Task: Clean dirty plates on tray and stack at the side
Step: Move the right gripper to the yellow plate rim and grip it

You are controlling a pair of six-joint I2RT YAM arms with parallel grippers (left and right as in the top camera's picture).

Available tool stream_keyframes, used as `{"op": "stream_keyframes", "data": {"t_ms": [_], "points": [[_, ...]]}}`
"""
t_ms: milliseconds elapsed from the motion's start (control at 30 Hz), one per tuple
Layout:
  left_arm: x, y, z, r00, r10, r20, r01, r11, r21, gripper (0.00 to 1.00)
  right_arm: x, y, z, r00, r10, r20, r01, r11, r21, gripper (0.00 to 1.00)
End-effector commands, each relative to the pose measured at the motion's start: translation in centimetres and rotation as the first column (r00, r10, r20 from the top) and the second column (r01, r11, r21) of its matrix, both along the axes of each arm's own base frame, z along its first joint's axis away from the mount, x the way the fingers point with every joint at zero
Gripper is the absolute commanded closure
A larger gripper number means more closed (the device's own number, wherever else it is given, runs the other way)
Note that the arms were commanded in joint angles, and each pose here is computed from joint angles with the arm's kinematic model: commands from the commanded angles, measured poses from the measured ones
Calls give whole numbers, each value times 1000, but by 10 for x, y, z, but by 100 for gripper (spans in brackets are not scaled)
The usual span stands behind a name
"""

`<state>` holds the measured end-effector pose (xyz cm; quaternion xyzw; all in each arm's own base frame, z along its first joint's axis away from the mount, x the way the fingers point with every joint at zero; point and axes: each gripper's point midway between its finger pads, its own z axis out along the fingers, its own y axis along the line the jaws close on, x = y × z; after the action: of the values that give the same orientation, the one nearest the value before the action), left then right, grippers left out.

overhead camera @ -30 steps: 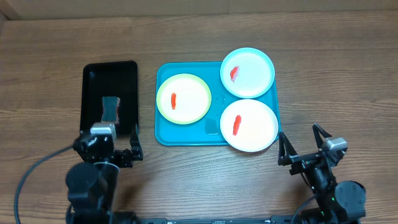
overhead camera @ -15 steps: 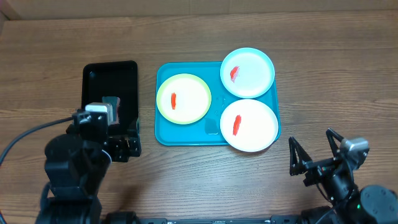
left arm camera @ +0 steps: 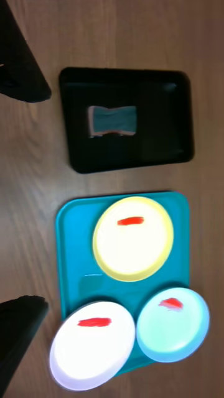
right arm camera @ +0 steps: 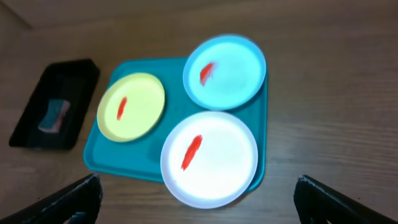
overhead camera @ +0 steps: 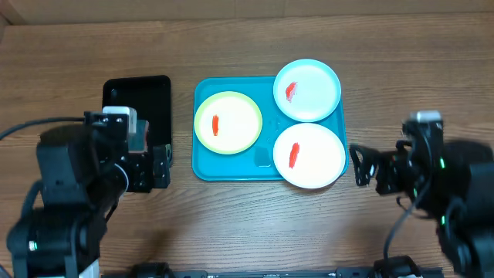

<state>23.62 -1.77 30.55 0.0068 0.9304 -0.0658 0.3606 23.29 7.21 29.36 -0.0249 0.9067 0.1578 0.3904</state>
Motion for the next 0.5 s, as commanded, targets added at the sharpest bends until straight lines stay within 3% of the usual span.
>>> {"op": "stream_keyframes", "data": {"t_ms": [0, 233, 467], "points": [[8, -2, 0, 1000, 2, -27, -3, 1000, -24, 0, 17, 9, 5, 998, 24, -56, -23, 1000, 8, 0], [29, -14, -25, 989, -28, -142, 13, 994, -107, 0, 38, 45, -28, 959, 173, -225, -145, 980, 136, 0], [52, -6, -48, 977, 10, -213, -27, 996, -80, 0, 59, 48, -67, 918, 117, -379, -61, 986, 156, 18]]}}
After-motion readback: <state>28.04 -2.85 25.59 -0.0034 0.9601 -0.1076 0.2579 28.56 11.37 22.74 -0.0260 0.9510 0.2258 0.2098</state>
